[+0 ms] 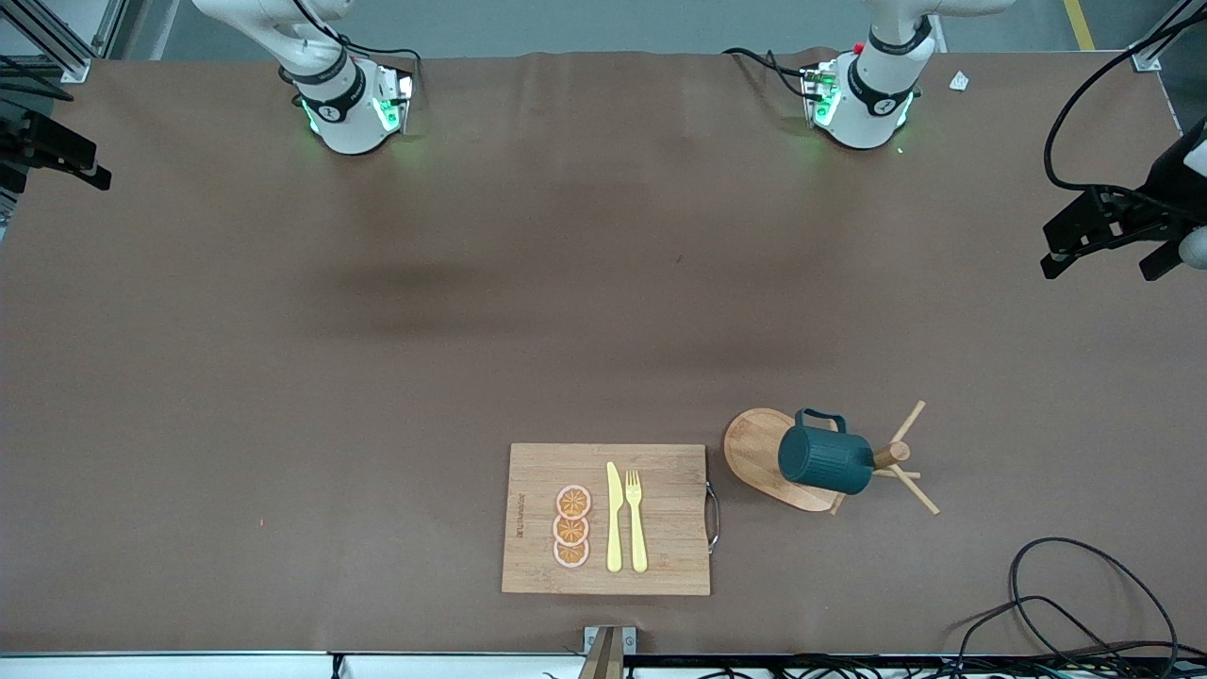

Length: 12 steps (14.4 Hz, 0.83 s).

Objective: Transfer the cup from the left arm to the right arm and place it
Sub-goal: 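Move the left gripper toward the teal mug on the wooden stand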

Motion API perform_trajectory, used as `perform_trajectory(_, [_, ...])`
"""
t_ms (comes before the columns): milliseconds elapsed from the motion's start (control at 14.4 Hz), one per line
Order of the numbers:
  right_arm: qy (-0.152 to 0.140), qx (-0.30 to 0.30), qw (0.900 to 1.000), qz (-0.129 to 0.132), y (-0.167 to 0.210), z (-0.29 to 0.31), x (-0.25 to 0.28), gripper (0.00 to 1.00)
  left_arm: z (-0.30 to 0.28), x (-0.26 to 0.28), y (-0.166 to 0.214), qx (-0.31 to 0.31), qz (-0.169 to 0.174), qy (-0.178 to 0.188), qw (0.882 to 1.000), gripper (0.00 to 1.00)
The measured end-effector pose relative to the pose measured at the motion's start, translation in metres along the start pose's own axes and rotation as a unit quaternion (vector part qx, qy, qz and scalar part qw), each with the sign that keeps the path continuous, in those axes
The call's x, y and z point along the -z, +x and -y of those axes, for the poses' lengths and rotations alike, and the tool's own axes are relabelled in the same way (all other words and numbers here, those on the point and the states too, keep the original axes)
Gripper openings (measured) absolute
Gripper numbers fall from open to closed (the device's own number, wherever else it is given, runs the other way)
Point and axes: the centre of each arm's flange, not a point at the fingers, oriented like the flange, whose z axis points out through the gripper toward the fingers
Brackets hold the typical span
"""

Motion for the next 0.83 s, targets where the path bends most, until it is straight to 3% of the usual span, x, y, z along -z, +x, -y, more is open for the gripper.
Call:
perform_trajectory(623, [0.0, 0.001, 1.0, -0.001, 0.0, 0.0, 0.001, 1.0, -0.008, -0.005, 0.004, -0.007, -0.003, -0.001, 1.0, 1.0])
perform_trajectory(830, [0.0, 0.001, 1.0, -0.001, 0.0, 0.0, 0.001, 1.0, -0.013, -0.029, 0.015, 0.049, 0.009, 0.0, 0.999, 1.0])
